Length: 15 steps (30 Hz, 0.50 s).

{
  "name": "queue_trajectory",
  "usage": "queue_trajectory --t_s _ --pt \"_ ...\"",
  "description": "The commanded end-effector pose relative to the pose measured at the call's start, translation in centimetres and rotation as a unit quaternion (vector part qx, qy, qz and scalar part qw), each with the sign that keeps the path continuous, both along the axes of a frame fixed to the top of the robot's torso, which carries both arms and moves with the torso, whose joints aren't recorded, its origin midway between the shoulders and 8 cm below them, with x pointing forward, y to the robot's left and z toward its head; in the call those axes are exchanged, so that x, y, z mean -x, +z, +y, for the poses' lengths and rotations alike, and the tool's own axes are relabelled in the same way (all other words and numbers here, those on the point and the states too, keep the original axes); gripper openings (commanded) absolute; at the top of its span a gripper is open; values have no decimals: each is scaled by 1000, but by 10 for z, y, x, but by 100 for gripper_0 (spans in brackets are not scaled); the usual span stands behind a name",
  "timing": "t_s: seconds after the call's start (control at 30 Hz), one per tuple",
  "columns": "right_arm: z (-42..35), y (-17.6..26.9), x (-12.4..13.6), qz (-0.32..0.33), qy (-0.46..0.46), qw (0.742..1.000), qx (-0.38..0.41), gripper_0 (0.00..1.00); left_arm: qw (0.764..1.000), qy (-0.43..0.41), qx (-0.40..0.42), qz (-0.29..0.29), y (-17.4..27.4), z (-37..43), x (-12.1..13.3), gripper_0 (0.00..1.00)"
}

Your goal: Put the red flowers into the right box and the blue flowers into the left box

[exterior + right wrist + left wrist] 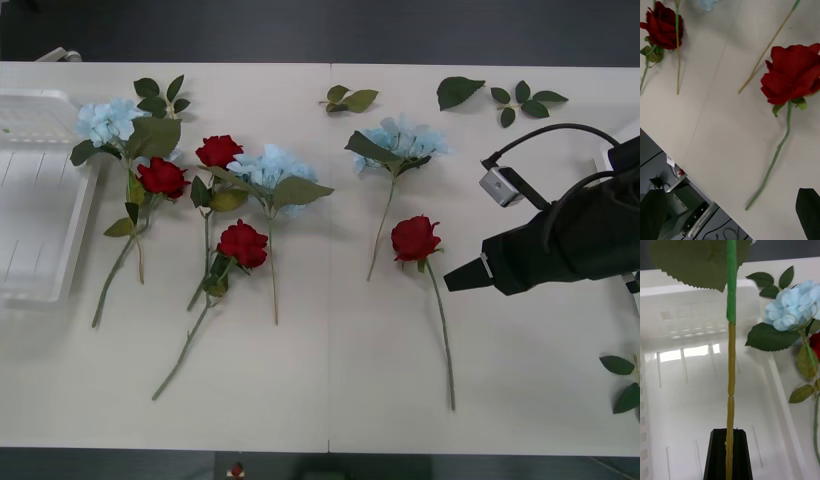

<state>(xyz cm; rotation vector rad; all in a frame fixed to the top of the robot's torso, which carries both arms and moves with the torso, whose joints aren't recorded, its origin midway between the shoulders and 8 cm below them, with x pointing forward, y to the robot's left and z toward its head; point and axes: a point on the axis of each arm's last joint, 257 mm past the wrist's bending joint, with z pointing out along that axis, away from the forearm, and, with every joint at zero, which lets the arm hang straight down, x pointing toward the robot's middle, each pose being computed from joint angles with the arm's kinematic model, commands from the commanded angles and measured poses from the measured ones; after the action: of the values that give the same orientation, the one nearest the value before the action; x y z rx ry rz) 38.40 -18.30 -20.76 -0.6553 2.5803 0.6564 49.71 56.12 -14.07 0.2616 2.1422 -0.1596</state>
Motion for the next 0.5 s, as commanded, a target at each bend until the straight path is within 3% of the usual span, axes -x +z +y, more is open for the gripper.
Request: queue_trajectory --t_s 0.03,0.5 --pt "5 2 -11 4 -53 998 21 100 998 36 -55 -7 -4 41 2 0" --pt "16 -57 -62 -23 -153 983 98 100 995 40 -92 3 -65 33 -4 0"
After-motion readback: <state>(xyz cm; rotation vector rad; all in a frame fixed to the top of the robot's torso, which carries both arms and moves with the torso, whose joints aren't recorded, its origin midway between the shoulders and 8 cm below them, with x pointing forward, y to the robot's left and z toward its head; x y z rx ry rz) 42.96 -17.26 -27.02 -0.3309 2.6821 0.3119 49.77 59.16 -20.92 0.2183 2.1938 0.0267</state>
